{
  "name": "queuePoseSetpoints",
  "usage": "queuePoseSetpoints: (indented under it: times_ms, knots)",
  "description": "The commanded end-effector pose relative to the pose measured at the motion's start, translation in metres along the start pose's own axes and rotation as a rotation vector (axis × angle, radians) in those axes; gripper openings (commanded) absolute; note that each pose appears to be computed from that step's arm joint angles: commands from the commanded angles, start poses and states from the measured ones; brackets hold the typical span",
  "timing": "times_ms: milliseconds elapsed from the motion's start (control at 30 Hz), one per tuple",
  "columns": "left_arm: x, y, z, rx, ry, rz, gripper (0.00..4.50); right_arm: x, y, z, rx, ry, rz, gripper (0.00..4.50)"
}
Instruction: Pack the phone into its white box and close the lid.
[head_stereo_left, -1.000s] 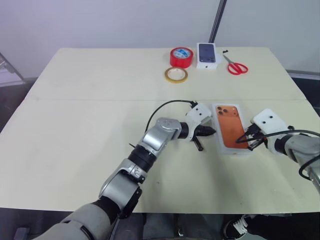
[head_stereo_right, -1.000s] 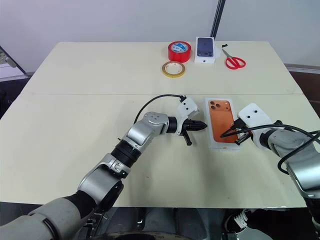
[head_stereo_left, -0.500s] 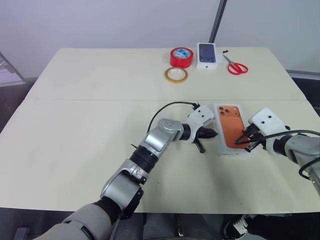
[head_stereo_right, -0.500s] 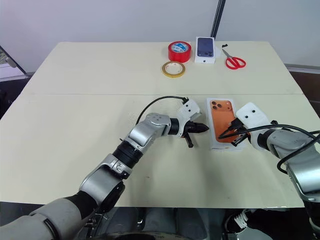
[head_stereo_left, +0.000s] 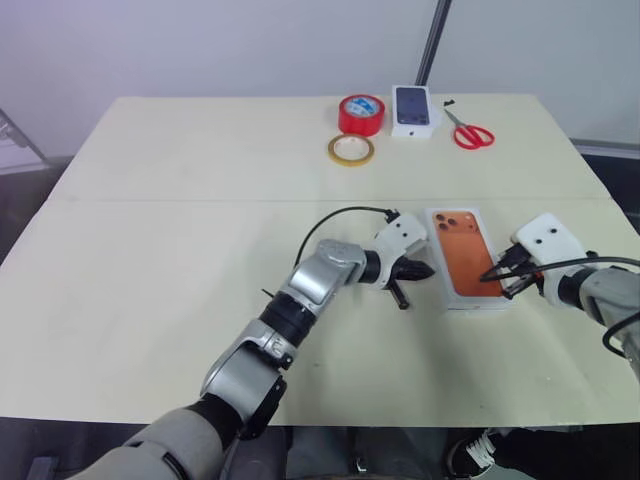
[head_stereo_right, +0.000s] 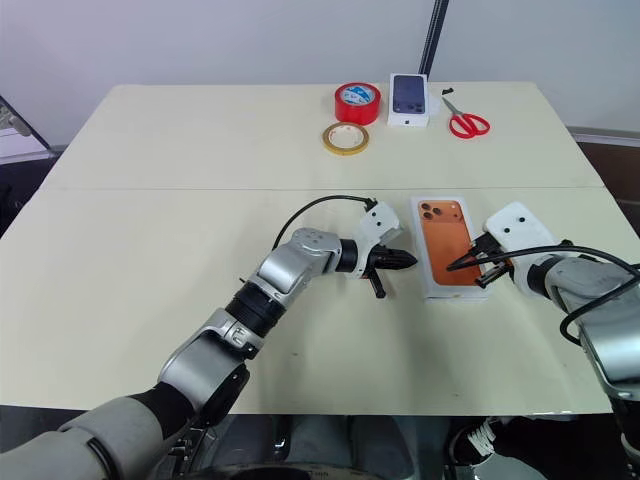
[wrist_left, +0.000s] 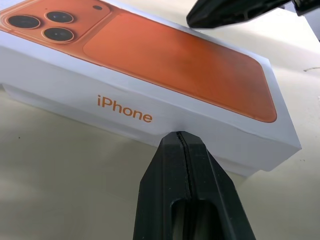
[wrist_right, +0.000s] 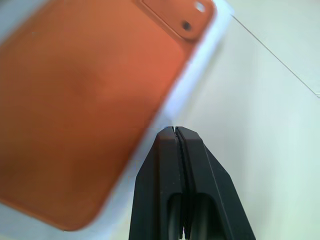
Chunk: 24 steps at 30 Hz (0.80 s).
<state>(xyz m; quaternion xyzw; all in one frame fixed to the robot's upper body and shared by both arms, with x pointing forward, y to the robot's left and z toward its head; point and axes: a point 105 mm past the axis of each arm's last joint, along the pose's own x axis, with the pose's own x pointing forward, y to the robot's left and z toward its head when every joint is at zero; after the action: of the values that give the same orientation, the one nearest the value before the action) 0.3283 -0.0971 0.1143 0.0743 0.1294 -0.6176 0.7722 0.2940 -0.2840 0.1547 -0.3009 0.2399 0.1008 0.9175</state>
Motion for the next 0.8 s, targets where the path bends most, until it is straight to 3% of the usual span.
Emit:
queuePoseSetpoints:
  times_ms: [33, 400, 800]
  knots:
    - [-0.01, 0.005, 0.011, -0.007, -0.047, 0.018, 0.0, 0.0, -0.017, 0.002, -0.039, -0.006, -0.063, 0.03]
    - [-0.01, 0.01, 0.008, -0.024, -0.026, 0.049, 0.0, 0.026, 0.005, -0.013, -0.063, 0.016, 0.125, 0.03]
    - [-0.019, 0.001, 0.006, -0.014, -0.027, 0.006, 0.0, 0.012, 0.043, 0.011, -0.037, -0.093, 0.248, 0.03]
